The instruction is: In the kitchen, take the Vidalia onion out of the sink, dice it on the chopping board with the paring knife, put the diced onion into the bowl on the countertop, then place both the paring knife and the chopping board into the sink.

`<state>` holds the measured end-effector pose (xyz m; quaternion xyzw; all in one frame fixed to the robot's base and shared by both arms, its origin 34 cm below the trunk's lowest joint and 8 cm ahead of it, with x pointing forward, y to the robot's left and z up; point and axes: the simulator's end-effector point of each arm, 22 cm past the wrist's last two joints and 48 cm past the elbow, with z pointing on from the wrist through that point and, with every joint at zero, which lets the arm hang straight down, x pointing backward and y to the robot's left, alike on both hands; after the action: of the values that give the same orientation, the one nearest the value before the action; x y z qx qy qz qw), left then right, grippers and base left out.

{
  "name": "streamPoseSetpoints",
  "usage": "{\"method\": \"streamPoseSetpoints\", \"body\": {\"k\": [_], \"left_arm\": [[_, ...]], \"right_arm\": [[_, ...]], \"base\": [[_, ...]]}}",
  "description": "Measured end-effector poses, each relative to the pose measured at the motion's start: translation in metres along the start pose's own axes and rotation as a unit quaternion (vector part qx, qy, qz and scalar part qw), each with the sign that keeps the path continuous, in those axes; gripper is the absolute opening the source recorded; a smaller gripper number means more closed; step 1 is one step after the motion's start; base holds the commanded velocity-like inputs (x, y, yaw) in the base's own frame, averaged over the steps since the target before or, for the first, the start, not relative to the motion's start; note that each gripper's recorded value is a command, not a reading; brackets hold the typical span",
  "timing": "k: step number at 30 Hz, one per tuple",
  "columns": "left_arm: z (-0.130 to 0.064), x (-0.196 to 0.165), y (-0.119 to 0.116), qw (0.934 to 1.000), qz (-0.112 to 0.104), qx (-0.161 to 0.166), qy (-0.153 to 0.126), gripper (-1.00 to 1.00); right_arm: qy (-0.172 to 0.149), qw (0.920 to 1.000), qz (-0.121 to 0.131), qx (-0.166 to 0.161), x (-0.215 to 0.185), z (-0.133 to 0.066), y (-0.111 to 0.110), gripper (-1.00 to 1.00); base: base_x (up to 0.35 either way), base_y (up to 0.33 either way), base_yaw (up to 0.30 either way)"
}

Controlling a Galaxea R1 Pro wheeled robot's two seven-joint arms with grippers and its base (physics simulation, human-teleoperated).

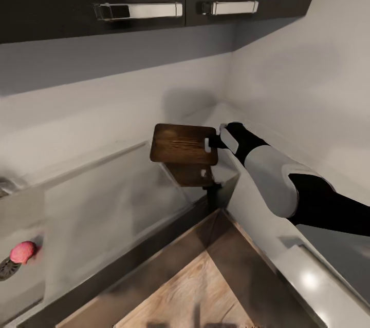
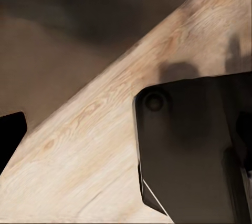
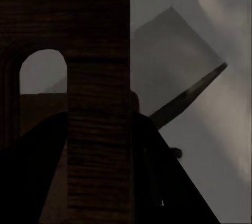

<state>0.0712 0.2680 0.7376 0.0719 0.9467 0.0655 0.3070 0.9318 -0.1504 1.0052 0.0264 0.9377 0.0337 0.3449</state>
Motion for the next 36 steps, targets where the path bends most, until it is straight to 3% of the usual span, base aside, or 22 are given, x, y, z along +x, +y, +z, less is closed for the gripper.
{"method": "streamPoseSetpoints", "body": {"k": [20,36], "left_arm": [[0.005,-0.005,0.000,0.9999,-0.002,-0.003,-0.013,1.00],[0.007,-0.008,0.000,0.9998,-0.003,-0.004,-0.020,1.00]], "right_arm": [[-0.014,0.9999,-0.003,-0.001,-0.012,-0.015,0.002,-1.00],[-0.037,0.9993,-0.001,-0.001,-0.018,-0.020,0.004,-1.00]], "base": [[-0.337,0.006,0.182],[-0.273,0.195,0.245]]}}
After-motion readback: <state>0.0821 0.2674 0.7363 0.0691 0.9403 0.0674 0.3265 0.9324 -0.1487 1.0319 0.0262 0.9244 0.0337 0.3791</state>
